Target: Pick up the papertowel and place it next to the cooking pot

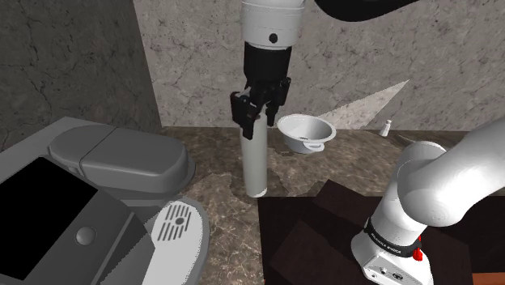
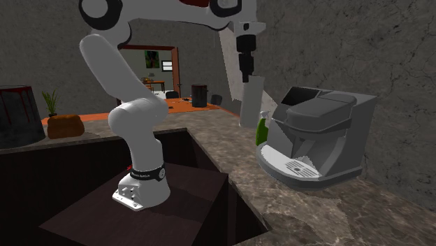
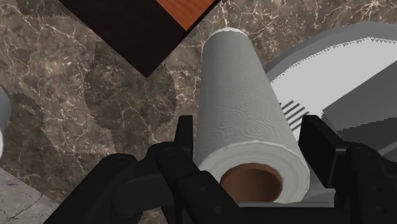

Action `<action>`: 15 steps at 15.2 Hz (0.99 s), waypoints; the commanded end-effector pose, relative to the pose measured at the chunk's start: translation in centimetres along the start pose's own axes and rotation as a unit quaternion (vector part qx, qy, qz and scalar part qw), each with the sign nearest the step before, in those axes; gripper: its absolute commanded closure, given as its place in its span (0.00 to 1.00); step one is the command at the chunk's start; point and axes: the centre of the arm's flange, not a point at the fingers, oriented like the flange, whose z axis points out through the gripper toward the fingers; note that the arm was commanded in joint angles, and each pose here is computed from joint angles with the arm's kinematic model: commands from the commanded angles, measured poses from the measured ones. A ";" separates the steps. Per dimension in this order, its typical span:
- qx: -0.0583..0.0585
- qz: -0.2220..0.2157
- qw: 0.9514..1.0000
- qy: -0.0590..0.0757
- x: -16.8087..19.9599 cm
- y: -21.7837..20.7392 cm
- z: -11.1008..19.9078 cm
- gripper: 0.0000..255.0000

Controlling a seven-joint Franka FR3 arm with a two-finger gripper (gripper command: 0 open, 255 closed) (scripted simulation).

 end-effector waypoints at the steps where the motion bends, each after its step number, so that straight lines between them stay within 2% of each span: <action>1: 0.000 -0.001 1.000 0.000 -0.3 2.6 0.1 1.00; 15: 0.000 -0.001 1.000 0.000 0.0 21.1 1.4 1.00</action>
